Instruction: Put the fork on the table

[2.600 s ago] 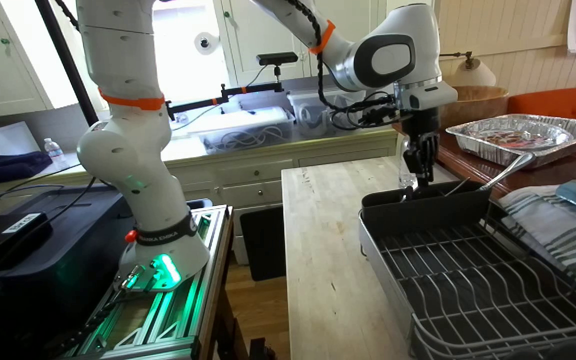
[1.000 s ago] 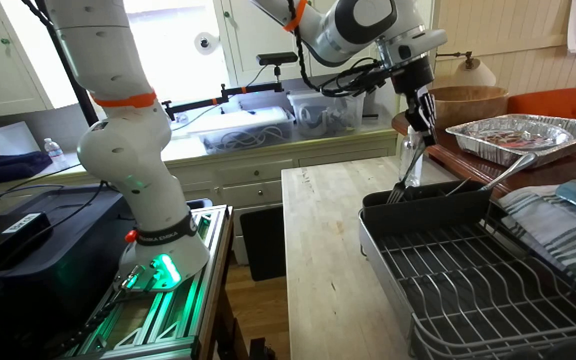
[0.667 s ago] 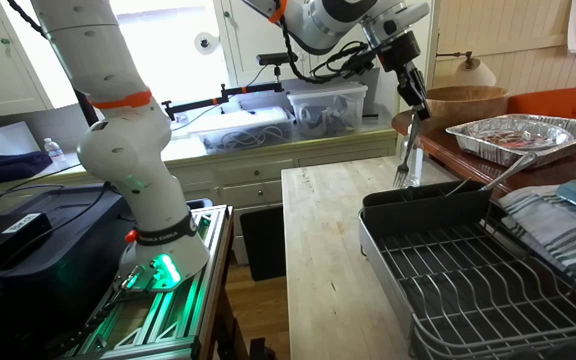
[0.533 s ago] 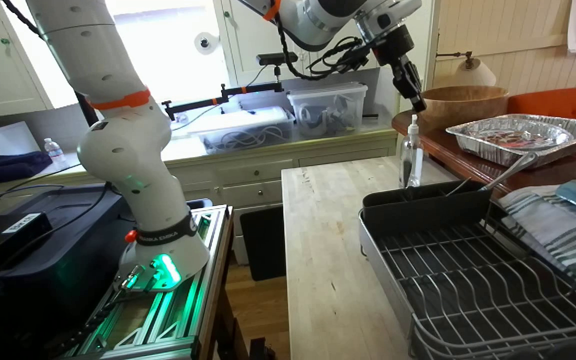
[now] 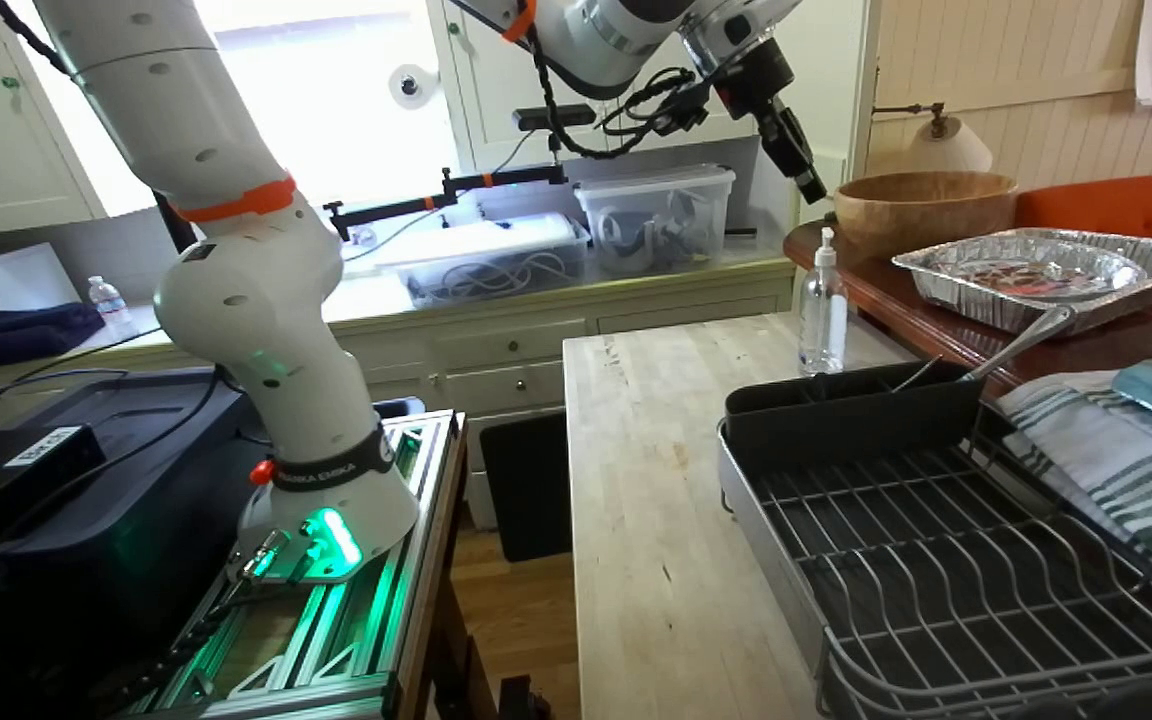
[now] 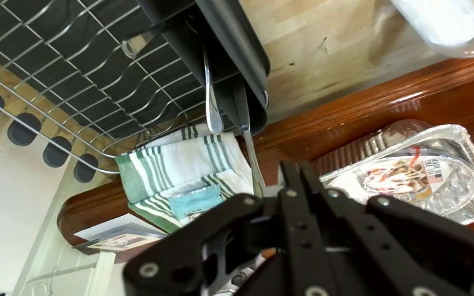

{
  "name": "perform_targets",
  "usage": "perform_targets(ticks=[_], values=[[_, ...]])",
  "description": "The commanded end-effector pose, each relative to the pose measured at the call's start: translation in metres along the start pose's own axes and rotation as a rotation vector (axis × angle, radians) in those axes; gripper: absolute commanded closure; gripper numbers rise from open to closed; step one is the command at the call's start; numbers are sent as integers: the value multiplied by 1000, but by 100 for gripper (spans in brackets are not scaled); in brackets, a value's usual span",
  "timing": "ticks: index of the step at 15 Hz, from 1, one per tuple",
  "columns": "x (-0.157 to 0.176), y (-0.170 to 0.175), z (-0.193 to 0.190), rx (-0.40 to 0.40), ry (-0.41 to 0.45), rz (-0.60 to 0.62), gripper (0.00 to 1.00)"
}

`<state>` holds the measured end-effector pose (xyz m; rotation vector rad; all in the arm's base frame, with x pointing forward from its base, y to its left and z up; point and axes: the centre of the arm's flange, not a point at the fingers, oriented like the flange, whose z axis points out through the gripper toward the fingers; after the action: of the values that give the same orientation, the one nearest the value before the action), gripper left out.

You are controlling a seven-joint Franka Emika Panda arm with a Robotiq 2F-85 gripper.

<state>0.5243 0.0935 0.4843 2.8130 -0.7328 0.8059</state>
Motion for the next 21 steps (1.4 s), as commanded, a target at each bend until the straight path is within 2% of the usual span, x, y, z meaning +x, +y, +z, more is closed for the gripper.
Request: perform_targets(ticks=[1, 9, 12, 14, 21], values=[[-12, 3, 3, -24, 18, -5, 98], [-14, 10, 3, -21, -6, -4, 98], [-15, 14, 1, -14, -23, -4, 66], [-17, 17, 0, -10, -37, -2, 58], [-22, 35, -4, 22, -126, 4, 6]])
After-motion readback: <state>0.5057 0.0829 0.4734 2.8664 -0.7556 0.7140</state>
